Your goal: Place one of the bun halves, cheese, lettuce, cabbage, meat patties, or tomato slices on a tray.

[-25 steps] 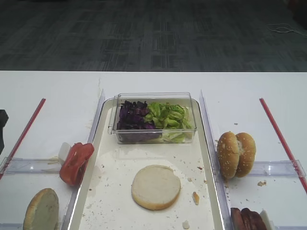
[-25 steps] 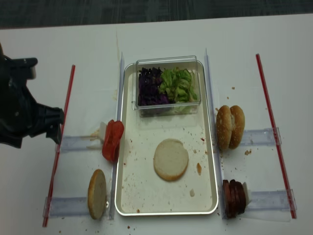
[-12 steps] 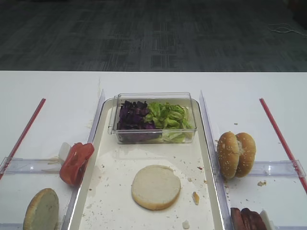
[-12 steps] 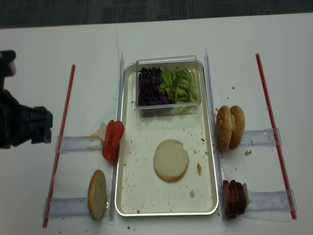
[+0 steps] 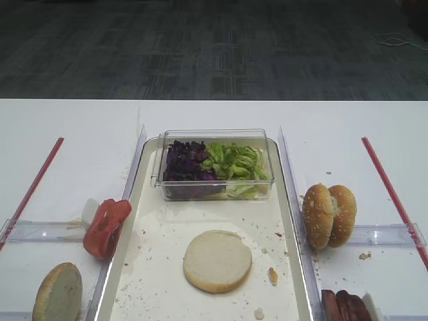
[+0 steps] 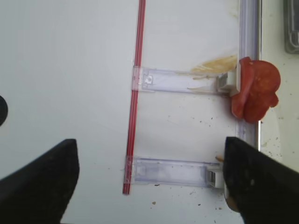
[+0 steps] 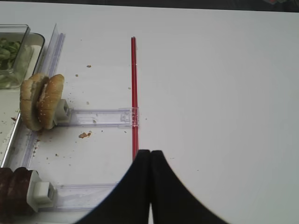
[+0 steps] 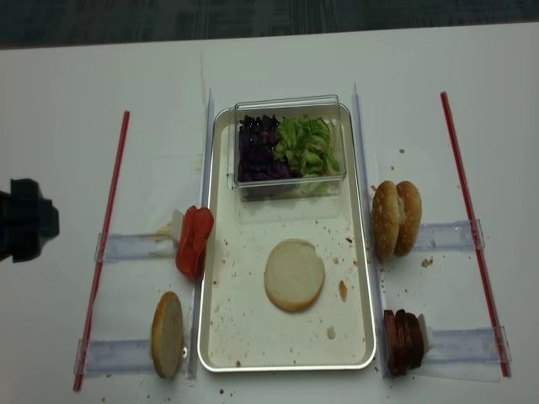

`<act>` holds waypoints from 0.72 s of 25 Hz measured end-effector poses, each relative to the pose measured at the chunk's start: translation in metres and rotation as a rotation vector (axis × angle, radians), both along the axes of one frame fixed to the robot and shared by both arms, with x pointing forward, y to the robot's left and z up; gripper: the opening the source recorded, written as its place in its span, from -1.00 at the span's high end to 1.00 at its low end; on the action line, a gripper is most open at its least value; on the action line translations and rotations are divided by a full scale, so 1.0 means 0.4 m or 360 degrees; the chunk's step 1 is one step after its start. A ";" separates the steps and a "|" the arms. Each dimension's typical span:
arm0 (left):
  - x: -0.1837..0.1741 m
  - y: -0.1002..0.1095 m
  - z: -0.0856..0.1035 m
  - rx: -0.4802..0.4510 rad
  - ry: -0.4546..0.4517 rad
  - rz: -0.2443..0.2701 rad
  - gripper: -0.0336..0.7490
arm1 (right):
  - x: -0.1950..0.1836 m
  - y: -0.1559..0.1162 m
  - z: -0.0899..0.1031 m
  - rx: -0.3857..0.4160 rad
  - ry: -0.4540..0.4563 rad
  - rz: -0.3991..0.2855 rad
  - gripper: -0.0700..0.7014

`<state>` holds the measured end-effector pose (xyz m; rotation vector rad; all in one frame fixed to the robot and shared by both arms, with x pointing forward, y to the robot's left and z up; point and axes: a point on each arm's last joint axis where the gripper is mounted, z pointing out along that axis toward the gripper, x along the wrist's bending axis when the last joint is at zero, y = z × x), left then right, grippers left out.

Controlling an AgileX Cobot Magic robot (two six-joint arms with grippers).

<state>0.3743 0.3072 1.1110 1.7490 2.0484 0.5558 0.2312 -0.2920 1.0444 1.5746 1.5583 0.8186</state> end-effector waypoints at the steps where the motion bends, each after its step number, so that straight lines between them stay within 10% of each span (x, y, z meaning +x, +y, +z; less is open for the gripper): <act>1: -0.014 -0.001 0.007 -0.0002 -0.0029 0.0000 -0.64 | 0.000 0.000 0.000 0.0000 0.0000 0.0000 0.04; 18: -0.077 -0.020 0.016 -0.0148 0.0027 -0.0015 -0.64 | 0.000 0.000 0.000 -0.0002 0.0000 -0.0002 0.04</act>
